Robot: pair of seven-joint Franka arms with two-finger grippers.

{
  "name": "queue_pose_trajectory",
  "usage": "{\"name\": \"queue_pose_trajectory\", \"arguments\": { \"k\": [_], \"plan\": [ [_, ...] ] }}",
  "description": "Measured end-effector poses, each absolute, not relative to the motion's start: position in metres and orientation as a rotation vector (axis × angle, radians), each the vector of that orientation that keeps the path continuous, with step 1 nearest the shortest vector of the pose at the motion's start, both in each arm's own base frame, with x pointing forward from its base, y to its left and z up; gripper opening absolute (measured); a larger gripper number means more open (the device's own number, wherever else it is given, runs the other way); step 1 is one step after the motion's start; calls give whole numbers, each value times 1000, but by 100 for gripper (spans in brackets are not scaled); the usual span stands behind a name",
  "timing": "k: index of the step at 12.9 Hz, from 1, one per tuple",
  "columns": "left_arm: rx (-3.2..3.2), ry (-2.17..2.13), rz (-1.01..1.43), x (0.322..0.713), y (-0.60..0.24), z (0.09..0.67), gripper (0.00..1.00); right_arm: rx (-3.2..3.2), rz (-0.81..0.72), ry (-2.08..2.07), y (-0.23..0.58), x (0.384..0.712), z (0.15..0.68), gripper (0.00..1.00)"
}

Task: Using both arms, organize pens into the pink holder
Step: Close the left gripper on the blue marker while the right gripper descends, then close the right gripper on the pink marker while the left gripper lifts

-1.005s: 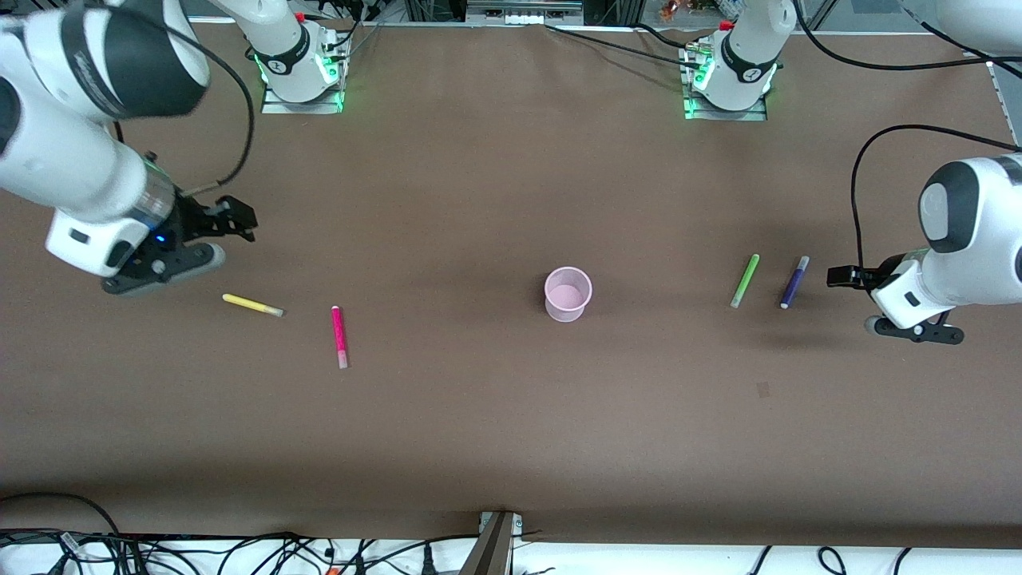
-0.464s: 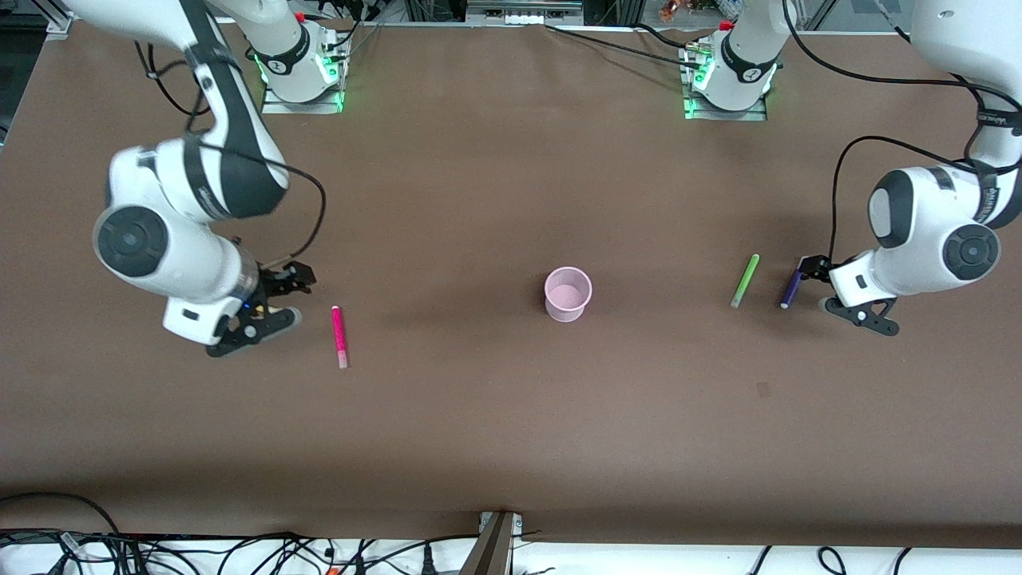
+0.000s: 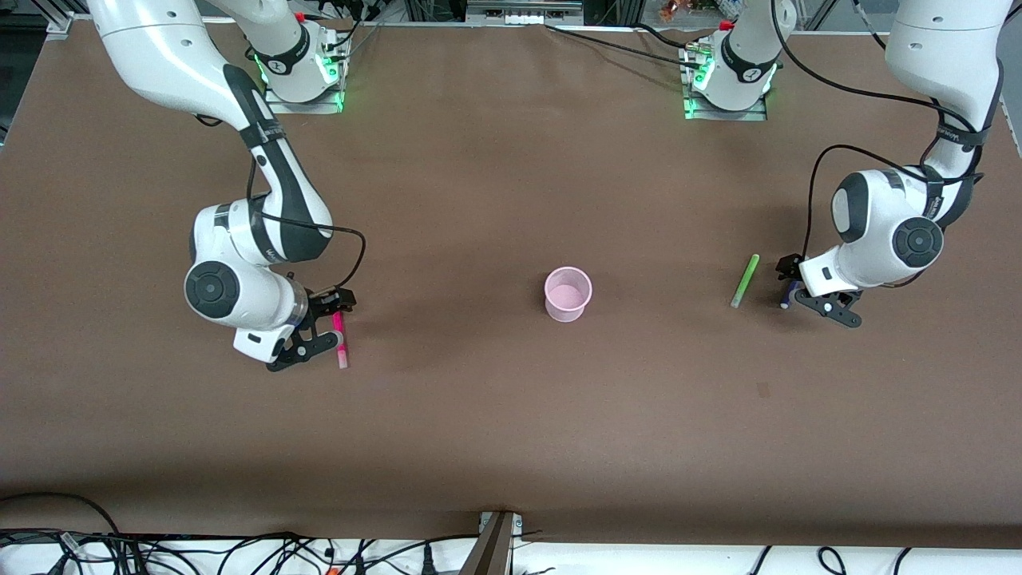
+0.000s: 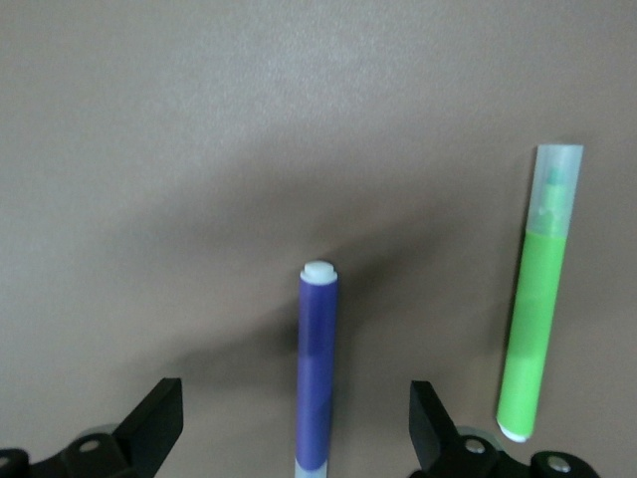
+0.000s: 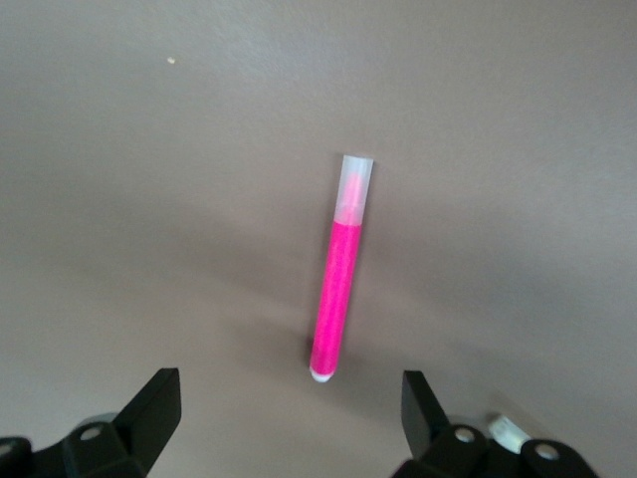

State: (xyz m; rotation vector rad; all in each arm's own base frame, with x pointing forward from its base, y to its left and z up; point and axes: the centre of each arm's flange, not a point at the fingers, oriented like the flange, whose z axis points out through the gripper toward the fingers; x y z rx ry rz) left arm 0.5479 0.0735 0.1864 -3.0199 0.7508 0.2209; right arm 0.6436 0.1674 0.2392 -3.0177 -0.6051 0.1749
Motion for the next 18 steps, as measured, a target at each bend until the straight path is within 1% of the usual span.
{"name": "queue_pose_trajectory", "arguments": {
  "k": [1, 3, 4, 5, 6, 7, 8, 9, 10, 11, 12, 13, 15, 16, 17, 18],
  "plan": [
    [-3014, 773, 212, 548, 74, 183, 100, -3024, 133, -595, 165, 636, 223, 95],
    [-3018, 788, 213, 548, 73, 177, 100, -3032, 96, -585, 160, 622, 196, 93],
    [-3020, 795, 210, 548, 71, 175, 100, -3033, 97, -582, 159, 618, 190, 91],
    [-3020, 802, 206, 548, 68, 173, 100, -3034, 99, -580, 158, 617, 189, 86],
    [-3019, 808, 200, 549, 66, 170, 100, -3034, 98, -579, 158, 617, 189, 86],
    [-3019, 813, 200, 548, 64, 166, 100, -3034, 99, -578, 158, 617, 189, 77],
    [-3020, 815, 203, 548, 64, 164, 100, -3035, 100, -575, 158, 617, 189, 71],
    [-3020, 815, 205, 548, 64, 162, 91, -3035, 101, -574, 158, 617, 188, 71],
    [-3019, 811, 193, 549, 66, 163, 79, -3035, 103, -573, 158, 616, 188, 66],
    [-3019, 806, 185, 551, 68, 165, 67, -3036, 106, -571, 158, 616, 187, 65],
    [-3020, 802, 182, 552, 70, 166, 67, -3037, 109, -569, 157, 615, 185, 60],
    [-3020, 799, 177, 553, 72, 167, 57, -3037, 108, -567, 156, 615, 183, 60],
    [-3019, 795, 167, 555, 74, 170, 33, -3039, 111, -563, 155, 615, 179, 41],
    [-3019, 793, 165, 556, 75, 171, 23, -3040, 108, -561, 154, 615, 179, 41],
    [-3019, 794, 165, 556, 75, 171, 18, -3042, 103, -558, 153, 616, 179, 34],
    [-3020, 799, 175, 556, 75, 171, 18, -3044, 102, -554, 151, 616, 179, 26]
  ]
}}
